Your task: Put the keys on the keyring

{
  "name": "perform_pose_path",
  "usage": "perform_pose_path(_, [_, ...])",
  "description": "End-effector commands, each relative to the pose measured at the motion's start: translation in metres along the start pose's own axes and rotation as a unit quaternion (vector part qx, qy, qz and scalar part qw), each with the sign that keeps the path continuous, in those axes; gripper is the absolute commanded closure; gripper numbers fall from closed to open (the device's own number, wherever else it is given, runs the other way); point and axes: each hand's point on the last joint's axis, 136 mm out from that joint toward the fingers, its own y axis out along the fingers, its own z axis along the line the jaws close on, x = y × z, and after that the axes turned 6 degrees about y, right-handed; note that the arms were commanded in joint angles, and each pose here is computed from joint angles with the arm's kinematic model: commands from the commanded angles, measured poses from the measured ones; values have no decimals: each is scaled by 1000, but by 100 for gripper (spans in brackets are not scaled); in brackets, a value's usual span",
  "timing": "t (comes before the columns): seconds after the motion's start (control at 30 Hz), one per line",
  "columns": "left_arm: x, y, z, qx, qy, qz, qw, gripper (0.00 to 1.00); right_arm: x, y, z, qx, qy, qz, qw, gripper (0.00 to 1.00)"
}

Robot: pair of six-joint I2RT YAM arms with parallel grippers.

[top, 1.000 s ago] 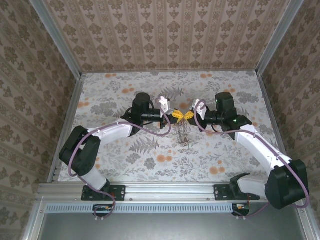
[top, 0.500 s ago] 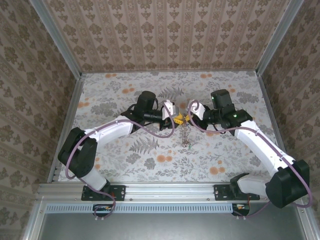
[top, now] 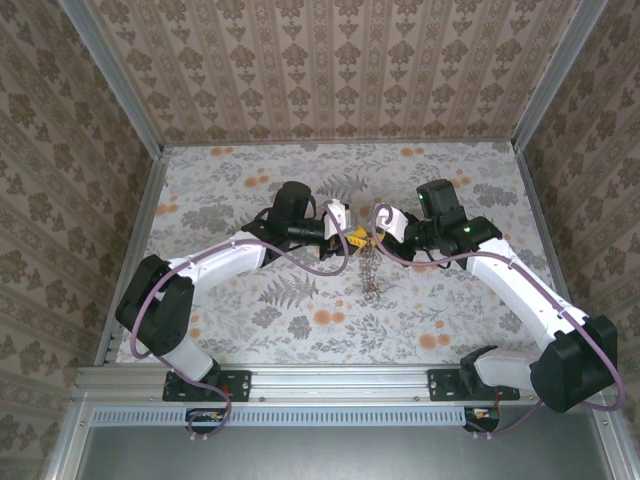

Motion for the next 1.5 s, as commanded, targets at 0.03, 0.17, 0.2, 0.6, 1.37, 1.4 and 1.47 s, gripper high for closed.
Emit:
perform_pose_path(0.03, [23,-3,-3,-11,22,-25,999,78,24,-6,-1,2,-20,-34,999,100])
perform_pose_path(0.17, [23,1,-4,-16,21,-23,999,79,28,-6,0,4,-19,-42,999,100])
perform_pose_path(0.2, [23,2,-4,-18,22,-23,999,80,29,-6,0,5,-18,-44,999,100])
perform_pose_path(0.6, [31,-1,-2,-11,25,-44,999,100,26,-8,-2,-11,-20,-59,998,95])
perform_pose_path(1.37, [58,-16,5,3,11,-152,988,100,31,-6,-22,3,53,-168,984,83])
perform_pose_path(1.4, [55,-16,6,7,12,-144,989,100,29,-8,-22,-3,49,-163,985,83])
perform_pose_path(1.47, [51,-15,6,14,13,-132,991,100,29,-12,-21,-12,43,-157,986,82])
